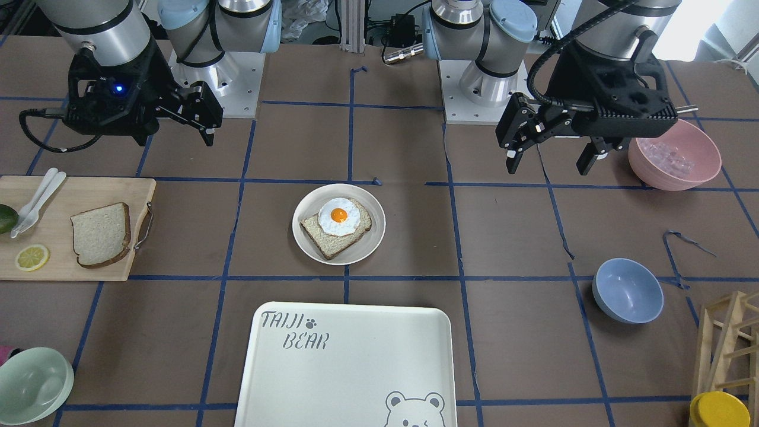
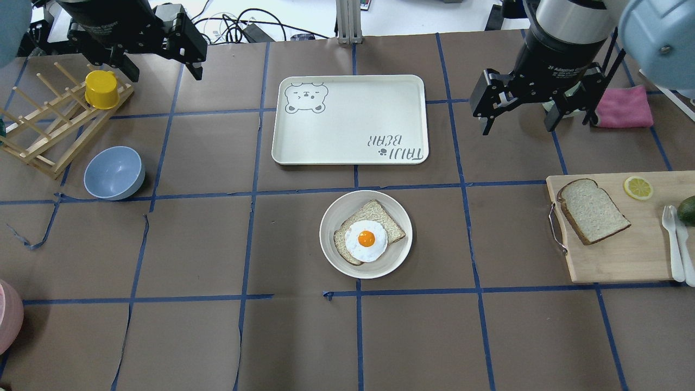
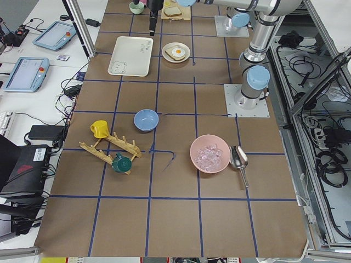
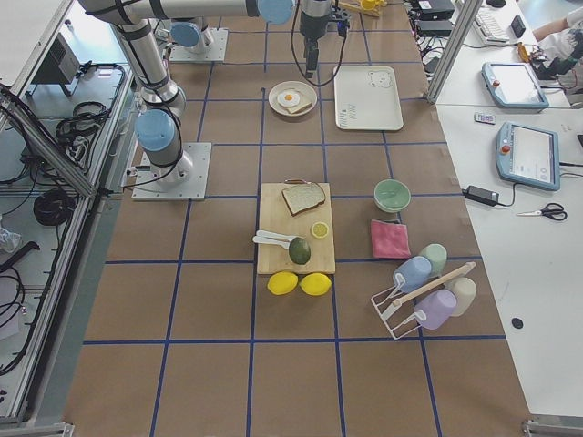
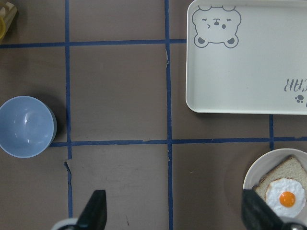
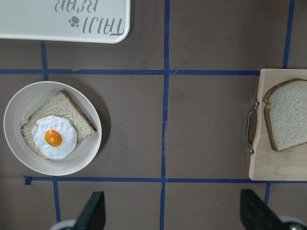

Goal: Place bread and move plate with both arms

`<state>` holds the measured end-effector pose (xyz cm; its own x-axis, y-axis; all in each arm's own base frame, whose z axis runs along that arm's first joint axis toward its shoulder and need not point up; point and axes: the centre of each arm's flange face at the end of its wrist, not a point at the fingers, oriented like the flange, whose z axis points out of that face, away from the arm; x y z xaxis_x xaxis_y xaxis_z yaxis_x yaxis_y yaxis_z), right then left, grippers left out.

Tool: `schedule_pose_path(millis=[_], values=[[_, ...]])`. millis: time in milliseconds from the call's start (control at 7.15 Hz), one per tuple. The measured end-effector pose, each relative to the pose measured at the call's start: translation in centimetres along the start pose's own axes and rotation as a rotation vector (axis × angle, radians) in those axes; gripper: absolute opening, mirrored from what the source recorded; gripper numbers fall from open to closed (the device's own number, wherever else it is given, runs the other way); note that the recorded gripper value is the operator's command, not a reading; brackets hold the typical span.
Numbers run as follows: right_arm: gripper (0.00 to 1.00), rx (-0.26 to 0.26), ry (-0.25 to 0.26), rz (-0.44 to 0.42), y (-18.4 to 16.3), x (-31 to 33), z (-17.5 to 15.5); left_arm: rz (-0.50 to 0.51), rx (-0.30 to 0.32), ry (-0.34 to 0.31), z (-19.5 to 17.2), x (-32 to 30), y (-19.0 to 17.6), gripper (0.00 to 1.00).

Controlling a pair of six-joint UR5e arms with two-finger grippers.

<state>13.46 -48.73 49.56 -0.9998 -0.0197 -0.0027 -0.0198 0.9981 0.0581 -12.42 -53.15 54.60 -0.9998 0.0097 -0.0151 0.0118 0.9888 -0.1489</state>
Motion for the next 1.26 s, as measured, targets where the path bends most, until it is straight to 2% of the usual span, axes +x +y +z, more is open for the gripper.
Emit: schedule_pose_path(millis=[839, 1259], values=[[1.00, -0.006, 0.008, -0.004, -0.2, 0.3, 0.3, 0.000, 0.004, 0.001, -0.1, 0.0, 0.0, 1.00], [1.00, -0.024, 0.082, 0.020, -0.5, 2.1, 1.4, 0.001, 0.004, 0.001, -0.1, 0.0, 0.0, 1.00]])
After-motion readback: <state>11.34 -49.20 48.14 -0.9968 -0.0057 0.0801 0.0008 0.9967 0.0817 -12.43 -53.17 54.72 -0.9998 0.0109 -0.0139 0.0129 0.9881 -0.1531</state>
